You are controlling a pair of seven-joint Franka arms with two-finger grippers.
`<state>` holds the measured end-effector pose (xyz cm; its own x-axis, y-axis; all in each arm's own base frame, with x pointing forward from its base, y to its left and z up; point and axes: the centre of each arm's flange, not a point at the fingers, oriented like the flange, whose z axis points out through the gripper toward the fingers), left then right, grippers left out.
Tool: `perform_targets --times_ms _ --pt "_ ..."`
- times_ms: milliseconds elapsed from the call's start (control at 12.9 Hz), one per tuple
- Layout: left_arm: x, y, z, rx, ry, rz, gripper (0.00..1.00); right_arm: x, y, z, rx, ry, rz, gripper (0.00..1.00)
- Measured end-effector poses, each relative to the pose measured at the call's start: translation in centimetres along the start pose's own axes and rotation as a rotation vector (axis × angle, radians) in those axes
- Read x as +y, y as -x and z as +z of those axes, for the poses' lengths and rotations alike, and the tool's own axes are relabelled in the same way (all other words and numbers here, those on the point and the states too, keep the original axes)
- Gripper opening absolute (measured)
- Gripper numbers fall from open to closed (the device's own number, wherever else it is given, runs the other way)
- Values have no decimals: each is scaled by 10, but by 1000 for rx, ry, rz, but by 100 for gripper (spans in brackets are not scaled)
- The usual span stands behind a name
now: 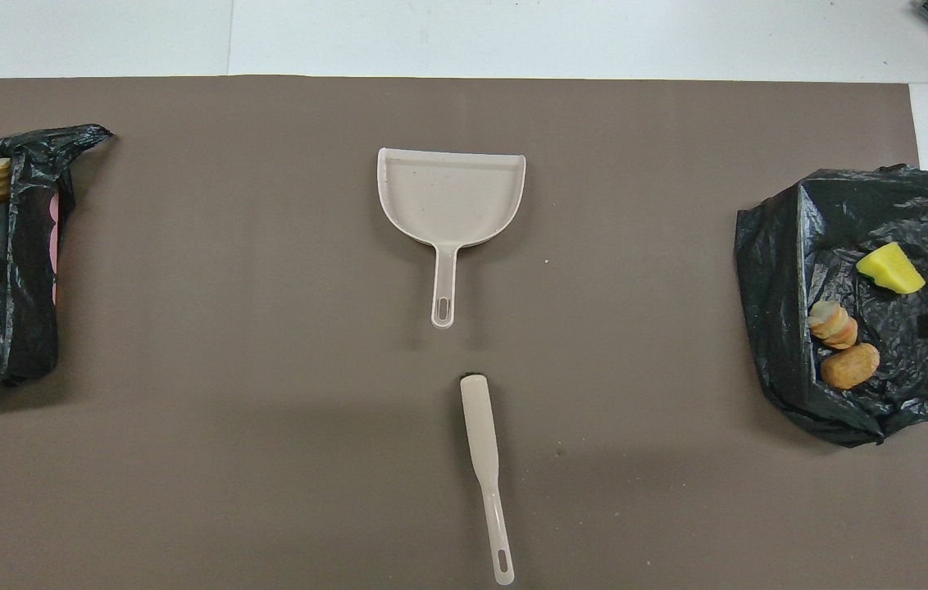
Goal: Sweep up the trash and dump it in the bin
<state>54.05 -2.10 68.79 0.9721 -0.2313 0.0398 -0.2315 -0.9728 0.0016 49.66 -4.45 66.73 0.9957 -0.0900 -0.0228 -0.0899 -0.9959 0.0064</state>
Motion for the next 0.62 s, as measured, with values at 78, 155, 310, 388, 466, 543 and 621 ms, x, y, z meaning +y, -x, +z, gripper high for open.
perform_targets --times_ms 78,155,310,388,466,543,621 --pt "0 2 0 -4 1 -3 100 1 0 0 0 0 2 100" --pt "0 5 1 -8 3 -6 100 2 0 0 0 0 3 100" --pt "0 10 4 -16 6 -11 100 -1 0 0 0 0 -2 100" --pt "-1 12 4 -17 7 -13 100 -1 0 0 0 0 -3 100" --pt "-1 14 3 -17 8 -15 100 -1 0 0 0 0 -2 100" --pt "-1 14 3 -17 8 -16 100 0 0 0 0 0 0 100" --pt "-1 15 4 -18 8 -16 100 0 0 0 1 0 1 100"
